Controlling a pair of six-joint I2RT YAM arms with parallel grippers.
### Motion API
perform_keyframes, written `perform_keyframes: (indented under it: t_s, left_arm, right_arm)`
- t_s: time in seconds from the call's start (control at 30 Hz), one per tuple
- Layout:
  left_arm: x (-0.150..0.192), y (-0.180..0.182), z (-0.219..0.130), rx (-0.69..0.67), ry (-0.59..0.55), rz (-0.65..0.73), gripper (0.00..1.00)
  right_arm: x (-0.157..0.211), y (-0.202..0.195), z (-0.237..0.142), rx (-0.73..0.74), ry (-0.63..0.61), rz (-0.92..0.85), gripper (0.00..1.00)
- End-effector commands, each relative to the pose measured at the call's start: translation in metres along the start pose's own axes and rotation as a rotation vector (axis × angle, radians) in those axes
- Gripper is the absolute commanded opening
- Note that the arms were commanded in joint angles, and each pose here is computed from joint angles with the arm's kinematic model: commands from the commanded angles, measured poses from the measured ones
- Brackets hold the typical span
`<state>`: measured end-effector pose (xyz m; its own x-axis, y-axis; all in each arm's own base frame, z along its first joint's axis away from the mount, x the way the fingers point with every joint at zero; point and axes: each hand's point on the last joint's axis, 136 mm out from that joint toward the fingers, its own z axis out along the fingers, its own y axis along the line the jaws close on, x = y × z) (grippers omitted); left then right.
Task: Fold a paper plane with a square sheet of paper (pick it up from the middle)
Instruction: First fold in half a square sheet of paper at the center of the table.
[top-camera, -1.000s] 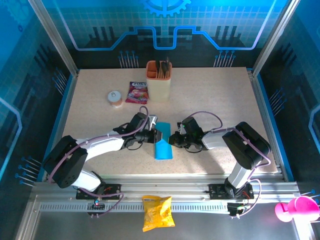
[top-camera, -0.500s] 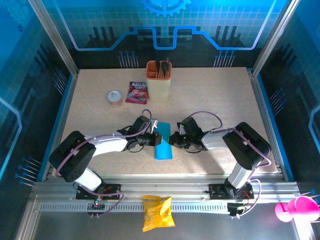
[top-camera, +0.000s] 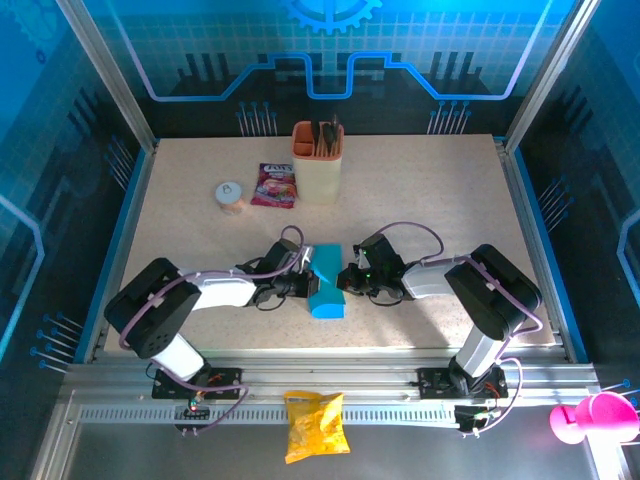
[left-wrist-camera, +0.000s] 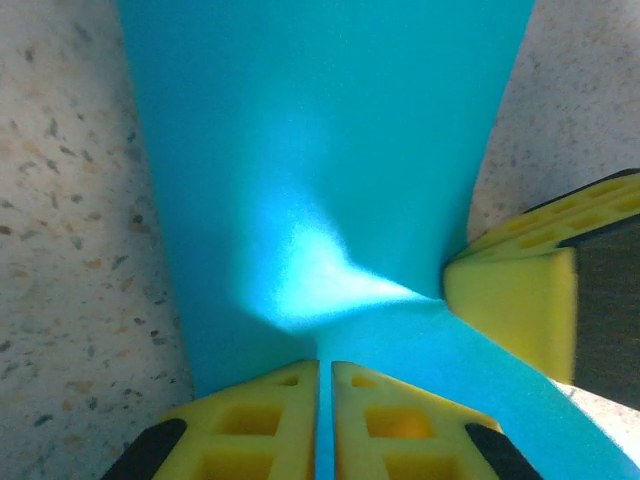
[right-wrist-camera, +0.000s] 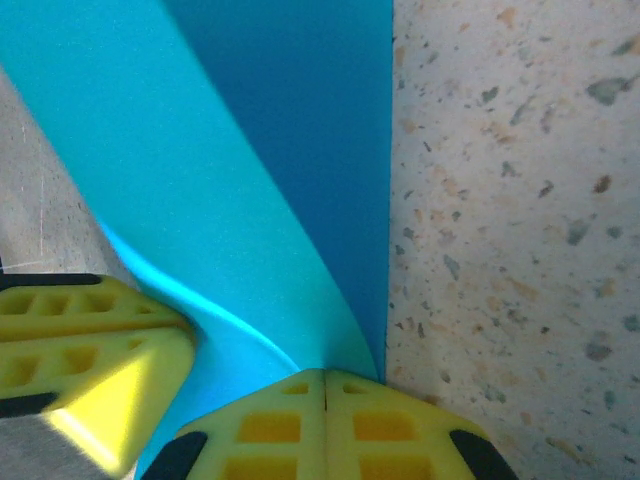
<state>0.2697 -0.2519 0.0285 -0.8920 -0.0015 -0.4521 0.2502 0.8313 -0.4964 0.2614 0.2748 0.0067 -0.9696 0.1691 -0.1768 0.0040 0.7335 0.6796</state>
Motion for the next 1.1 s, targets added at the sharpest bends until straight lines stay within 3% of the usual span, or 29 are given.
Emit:
perform_keyframes:
  t_s: [0.0, 0.1, 0.5, 0.87, 1.07]
  left_arm:
    - [-0.020, -0.009, -0.019, 0.005, -0.070, 0.008, 0.17]
    - [-0.033, -0.013, -0.026, 0.022, -0.093, 0.011, 0.19]
    - [-0.046, 0.002, 0.000, -0.006, -0.084, -0.003, 0.11]
    - [-0.011, 0.043, 0.020, -0.082, -0.043, -0.081, 0.05]
    - [-0.040, 0.020, -0.001, -0.033, -0.110, -0.065, 0.05]
  right_arm:
    - [0.040, -0.058, 0.019, 0.217, 0.086, 0.000, 0.00]
    - [0.039, -0.058, 0.019, 0.222, 0.087, -0.008, 0.00]
    - [0.041, -0.060, 0.020, 0.235, 0.094, -0.033, 0.00]
    - [0.045, -0.060, 0.023, 0.241, 0.104, -0.047, 0.00]
    - [0.046, -0.061, 0.023, 0.248, 0.104, -0.046, 0.00]
